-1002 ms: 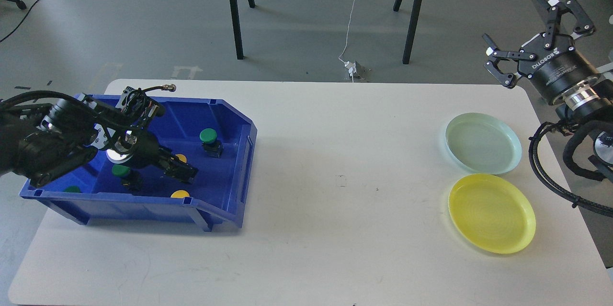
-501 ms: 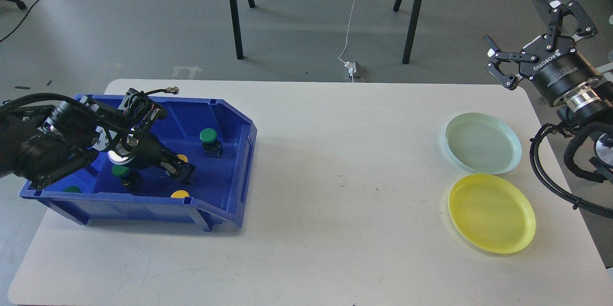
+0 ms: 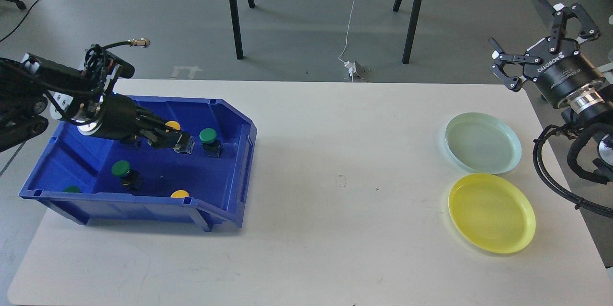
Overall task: Pass button and place on color plate
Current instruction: 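Lift the button out of the bin and extend it toward the right gripper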
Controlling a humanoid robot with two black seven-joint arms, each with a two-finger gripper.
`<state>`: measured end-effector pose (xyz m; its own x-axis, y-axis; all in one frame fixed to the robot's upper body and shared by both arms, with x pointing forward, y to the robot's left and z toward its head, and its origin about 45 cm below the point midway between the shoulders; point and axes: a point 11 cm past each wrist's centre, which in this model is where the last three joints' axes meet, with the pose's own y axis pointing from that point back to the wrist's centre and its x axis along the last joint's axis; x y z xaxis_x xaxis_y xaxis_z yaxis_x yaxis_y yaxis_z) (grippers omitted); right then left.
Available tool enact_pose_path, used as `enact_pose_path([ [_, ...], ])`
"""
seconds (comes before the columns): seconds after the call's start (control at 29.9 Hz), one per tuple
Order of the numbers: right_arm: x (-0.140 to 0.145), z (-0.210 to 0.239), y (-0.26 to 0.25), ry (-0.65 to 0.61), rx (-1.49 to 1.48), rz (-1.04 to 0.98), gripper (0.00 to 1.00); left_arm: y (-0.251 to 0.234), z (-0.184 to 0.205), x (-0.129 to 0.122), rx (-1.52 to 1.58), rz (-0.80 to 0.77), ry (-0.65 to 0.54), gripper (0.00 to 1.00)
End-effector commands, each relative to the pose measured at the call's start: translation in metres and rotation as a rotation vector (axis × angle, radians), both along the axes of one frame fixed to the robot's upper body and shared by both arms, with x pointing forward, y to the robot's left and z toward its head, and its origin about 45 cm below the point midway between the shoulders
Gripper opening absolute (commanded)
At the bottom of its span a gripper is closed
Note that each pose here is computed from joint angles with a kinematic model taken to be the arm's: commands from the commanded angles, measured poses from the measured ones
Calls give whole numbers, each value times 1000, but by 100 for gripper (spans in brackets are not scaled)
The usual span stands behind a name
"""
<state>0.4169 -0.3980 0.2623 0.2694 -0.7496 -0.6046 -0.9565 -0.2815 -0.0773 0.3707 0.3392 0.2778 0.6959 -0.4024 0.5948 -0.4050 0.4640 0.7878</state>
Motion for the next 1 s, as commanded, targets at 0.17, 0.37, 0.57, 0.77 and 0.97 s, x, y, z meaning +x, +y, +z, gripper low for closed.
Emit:
enact_pose_path([
  [0.17,-16,-30,-13,77,-27,-22,99,-59,97,-29,-484,-23,-42,6],
  [0.37,-50,-28,8,86,-108,115,99,-150,108,-8,-859,-78,140,6],
  [0.57,-78,-17,72,33,-145,339,99,-218,57,13,-1009,-37,324,6],
  [0.77,-96,-8,131,-29,-137,517,99,-236,8,13,-1052,43,419,6],
  [0.97,-102,-22,155,-4,-107,574,99,-237,11,17,-1070,48,410,7],
])
